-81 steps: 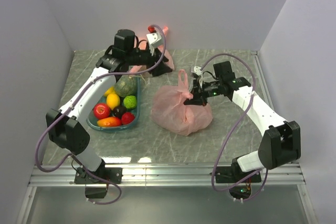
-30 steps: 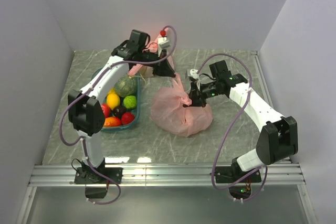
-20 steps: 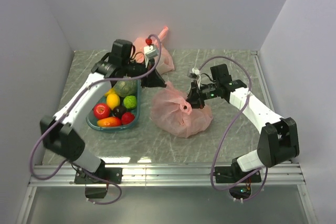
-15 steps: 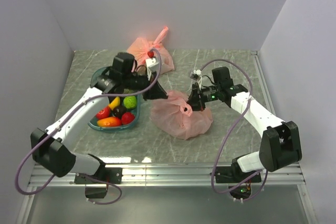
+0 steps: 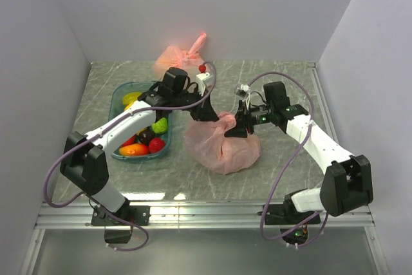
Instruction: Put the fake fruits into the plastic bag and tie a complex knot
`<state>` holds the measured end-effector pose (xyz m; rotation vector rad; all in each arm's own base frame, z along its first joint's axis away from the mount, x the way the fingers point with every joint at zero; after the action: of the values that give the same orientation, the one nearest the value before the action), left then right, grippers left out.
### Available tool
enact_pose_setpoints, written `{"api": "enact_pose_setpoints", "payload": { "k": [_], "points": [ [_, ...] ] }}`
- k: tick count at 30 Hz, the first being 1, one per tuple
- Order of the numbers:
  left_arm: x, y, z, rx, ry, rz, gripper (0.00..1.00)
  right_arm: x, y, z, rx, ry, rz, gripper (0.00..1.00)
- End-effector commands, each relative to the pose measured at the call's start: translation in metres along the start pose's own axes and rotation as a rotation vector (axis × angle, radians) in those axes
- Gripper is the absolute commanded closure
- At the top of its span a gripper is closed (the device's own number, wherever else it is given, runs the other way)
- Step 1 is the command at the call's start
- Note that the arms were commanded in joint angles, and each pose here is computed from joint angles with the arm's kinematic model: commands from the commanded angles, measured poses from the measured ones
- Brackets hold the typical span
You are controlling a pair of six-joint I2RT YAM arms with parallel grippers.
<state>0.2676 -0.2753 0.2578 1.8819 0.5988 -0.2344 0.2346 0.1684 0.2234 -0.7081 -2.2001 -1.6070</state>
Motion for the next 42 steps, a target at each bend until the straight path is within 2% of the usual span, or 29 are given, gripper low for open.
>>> {"api": "enact_pose_setpoints", "payload": {
  "k": [1, 2, 3, 5, 12, 20, 21, 24, 25, 27, 28, 31, 36, 37, 42],
  "points": [
    [-0.012, 0.031, 0.002, -0.082, -0.022, 0.043, 1.00, 0.002, 0.015, -0.006, -0.012, -0.029, -0.041, 0.37],
    [-0.010, 0.031, 0.004, -0.080, -0.016, 0.037, 1.00, 0.005, 0.015, -0.007, -0.015, -0.031, -0.054, 0.12],
    [-0.010, 0.032, 0.004, -0.083, -0.016, 0.035, 1.00, 0.005, 0.012, -0.008, -0.017, -0.045, -0.059, 0.10],
    [-0.009, 0.032, 0.006, -0.077, -0.019, 0.026, 1.00, 0.012, 0.019, -0.013, -0.061, -0.074, -0.117, 0.08],
    [-0.009, 0.029, 0.012, -0.065, -0.009, 0.009, 1.00, 0.023, 0.031, -0.010, -0.154, -0.138, -0.084, 0.05],
    [-0.005, 0.031, 0.015, -0.043, -0.004, 0.002, 1.00, 0.019, 0.043, -0.016, -0.249, -0.294, -0.152, 0.05],
    [-0.005, 0.030, 0.016, -0.036, -0.003, 0.006, 1.00, 0.020, 0.044, -0.016, -0.258, -0.294, -0.134, 0.08],
    [-0.006, 0.029, 0.012, -0.018, -0.002, 0.032, 1.00, 0.014, 0.045, -0.014, -0.270, -0.327, -0.085, 0.34],
    [-0.007, 0.029, 0.009, -0.017, 0.001, 0.041, 1.00, 0.010, 0.044, -0.013, -0.268, -0.338, -0.066, 0.50],
    [-0.009, 0.033, 0.001, -0.025, 0.026, 0.074, 1.00, 0.005, 0.041, -0.011, -0.262, -0.358, -0.019, 0.65],
    [-0.009, 0.033, -0.003, -0.025, 0.033, 0.075, 1.00, -0.002, 0.038, -0.009, -0.249, -0.368, 0.012, 0.79],
    [-0.006, 0.038, -0.020, -0.047, 0.091, 0.095, 1.00, -0.010, 0.030, -0.005, -0.220, -0.374, 0.104, 1.00],
    [-0.008, 0.047, -0.047, -0.072, 0.143, 0.135, 1.00, -0.017, 0.021, -0.001, -0.196, -0.362, 0.187, 1.00],
    [-0.003, 0.050, -0.055, -0.089, 0.169, 0.140, 1.00, -0.018, 0.019, -0.001, -0.189, -0.361, 0.195, 0.96],
    [-0.020, 0.059, -0.076, -0.119, 0.077, 0.202, 1.00, -0.019, 0.015, -0.003, -0.180, -0.364, 0.208, 0.89]
  ]
}}
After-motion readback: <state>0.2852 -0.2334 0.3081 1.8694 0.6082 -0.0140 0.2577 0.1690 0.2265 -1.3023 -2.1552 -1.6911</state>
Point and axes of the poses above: each gripper's point midway between its finger pads, its own z axis out along the fingers, its own x axis along the line the jaws close on, y = z × x, the point moved 7 cm from there along -z, back along the fingers, and after that the axes turned 4 degrees about z, right-handed, at the moved point
